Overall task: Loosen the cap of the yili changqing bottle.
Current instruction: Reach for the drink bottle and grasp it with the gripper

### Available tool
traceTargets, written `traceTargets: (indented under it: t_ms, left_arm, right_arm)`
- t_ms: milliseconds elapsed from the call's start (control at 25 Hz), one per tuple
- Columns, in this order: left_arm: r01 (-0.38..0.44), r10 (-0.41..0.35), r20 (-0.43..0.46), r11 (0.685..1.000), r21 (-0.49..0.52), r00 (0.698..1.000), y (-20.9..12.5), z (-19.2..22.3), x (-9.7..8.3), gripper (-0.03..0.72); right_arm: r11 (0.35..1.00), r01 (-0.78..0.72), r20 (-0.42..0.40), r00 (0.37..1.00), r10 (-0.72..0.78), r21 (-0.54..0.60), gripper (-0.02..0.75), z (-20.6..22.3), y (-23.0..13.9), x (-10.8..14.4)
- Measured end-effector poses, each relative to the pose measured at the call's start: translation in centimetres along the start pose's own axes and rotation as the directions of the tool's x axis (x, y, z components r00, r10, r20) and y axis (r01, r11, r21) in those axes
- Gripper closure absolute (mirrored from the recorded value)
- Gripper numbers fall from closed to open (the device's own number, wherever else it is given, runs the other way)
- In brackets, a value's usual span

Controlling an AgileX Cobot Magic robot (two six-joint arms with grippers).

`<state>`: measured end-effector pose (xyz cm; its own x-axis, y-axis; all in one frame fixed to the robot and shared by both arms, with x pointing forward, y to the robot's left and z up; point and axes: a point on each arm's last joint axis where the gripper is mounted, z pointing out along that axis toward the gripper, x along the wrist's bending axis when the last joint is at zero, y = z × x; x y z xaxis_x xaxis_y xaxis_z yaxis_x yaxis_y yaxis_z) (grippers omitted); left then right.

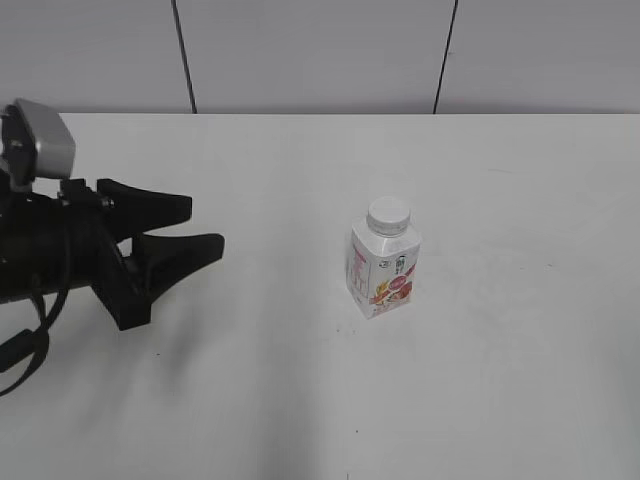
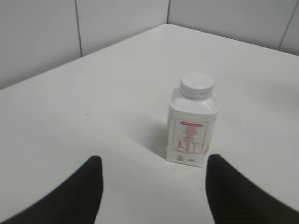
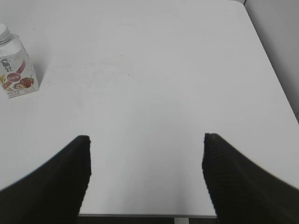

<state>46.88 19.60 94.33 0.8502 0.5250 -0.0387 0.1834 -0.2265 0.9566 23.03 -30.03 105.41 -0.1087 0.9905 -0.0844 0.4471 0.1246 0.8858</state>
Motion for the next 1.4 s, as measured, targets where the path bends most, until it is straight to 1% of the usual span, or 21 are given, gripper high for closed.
traceTargets:
  t_ms: [80,200,280,440,600,720,800,920,1280,1400]
  left_arm:
    - [0.002,-0.004,0.05,1.0,0.03,0.999,-0.9,0.9,0.4,0.252]
    - [-0.043,0.037,0.116,0.998,0.051,0.993,-1.2,2.5,1.5,0.252]
    - [-0.079,0.072,0.153,0.996,0.041,0.986,-1.0,3.4,2.4,0.252]
    - [-0.094,0.09,0.211,0.996,0.006,0.973,-1.1,5.0,3.4,0.252]
    - [-0.098,0.091,0.269,0.995,0.014,0.959,-1.7,6.6,3.5,0.243]
    - [-0.082,0.068,0.314,0.996,0.031,0.947,-1.8,8.0,3.8,0.19]
    - [-0.08,0.063,0.338,0.996,0.037,0.939,-2.0,9.0,4.1,0.146]
    - [-0.086,0.069,0.365,0.996,0.029,0.928,-2.1,10.5,4.2,0.109]
    - [-0.099,0.083,0.442,0.995,0.014,0.893,-3.1,14.8,3.7,0.102]
    - [-0.092,0.077,0.45,0.996,0.011,0.889,-3.1,15.8,3.6,0.102]
  right_arm:
    - [1.0,0.0,0.0,1.0,0.0,0.0,0.152,0.0,0.0,0.0]
    - [1.0,0.0,0.0,1.0,0.0,0.0,0.152,0.0,0.0,0.0]
    - [1.0,0.0,0.0,1.0,0.0,0.0,0.152,0.0,0.0,0.0]
    - [1.0,0.0,0.0,1.0,0.0,0.0,0.152,0.0,0.0,0.0]
    - [1.0,0.0,0.0,1.0,0.0,0.0,0.152,0.0,0.0,0.0]
    - [1.0,0.0,0.0,1.0,0.0,0.0,0.152,0.0,0.0,0.0]
    - [1.0,0.0,0.0,1.0,0.0,0.0,0.152,0.0,0.0,0.0]
    - [1.0,0.0,0.0,1.0,0.0,0.0,0.152,0.0,0.0,0.0]
    - [1.0,0.0,0.0,1.0,0.0,0.0,0.152,0.0,0.0,0.0]
    - [1.0,0.0,0.0,1.0,0.0,0.0,0.152,0.0,0.0,0.0]
